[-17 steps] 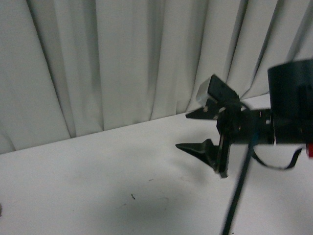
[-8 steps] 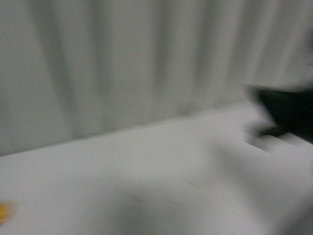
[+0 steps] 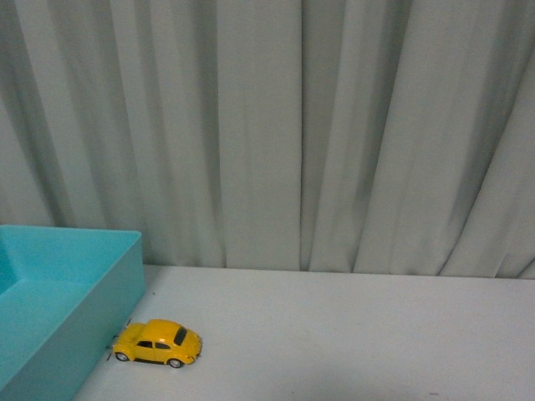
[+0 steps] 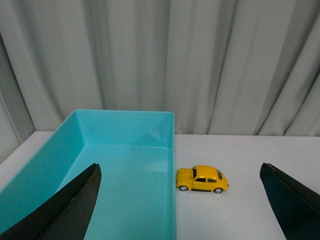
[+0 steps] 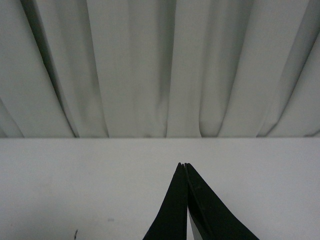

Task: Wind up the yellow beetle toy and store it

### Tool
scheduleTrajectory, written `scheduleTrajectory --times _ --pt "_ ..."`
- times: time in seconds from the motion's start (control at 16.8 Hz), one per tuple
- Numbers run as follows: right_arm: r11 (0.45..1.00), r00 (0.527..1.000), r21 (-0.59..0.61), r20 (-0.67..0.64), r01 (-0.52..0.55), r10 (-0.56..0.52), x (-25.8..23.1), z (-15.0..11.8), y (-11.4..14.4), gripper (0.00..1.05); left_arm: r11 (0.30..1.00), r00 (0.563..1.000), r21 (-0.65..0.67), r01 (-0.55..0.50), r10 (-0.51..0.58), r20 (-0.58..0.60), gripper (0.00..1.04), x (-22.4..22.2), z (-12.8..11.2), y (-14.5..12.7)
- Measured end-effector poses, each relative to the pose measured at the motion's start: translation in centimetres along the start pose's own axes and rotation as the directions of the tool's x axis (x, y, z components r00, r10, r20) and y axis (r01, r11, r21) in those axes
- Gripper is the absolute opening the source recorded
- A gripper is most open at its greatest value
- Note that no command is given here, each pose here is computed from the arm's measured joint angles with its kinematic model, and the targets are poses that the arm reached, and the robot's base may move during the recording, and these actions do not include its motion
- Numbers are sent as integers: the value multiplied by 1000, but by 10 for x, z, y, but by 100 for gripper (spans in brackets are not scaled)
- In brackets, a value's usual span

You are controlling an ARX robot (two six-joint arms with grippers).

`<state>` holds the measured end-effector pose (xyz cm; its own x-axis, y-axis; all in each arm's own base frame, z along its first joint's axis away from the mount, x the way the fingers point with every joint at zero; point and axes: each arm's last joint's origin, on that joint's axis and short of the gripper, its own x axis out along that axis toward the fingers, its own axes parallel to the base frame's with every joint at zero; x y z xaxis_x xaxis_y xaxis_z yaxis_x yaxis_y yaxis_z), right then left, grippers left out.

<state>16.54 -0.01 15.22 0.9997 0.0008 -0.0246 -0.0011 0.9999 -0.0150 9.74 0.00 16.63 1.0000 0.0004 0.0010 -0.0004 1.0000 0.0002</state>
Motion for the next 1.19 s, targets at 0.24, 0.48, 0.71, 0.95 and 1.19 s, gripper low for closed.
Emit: scheduleTrajectory --times 0.24,0.48,0.71,0.95,1.19 --pt "1000 1000 0 21 1 -1 -18 12 0 2 1000 1000 0 0 0 0 98 0 0 0" --pt "1000 1000 0 28 1 -1 -32 14 0 2 1000 1000 0 0 0 0 98 0 0 0" --pt "1000 999 0 35 2 -2 -41 16 0 2 1000 1000 0 0 0 0 98 0 0 0" --pt "1000 999 0 38 2 -2 -49 17 0 2 1000 1000 0 0 0 0 98 0 0 0" --pt "1000 999 0 38 2 -2 -55 17 0 2 1000 1000 0 0 0 0 98 0 0 0"
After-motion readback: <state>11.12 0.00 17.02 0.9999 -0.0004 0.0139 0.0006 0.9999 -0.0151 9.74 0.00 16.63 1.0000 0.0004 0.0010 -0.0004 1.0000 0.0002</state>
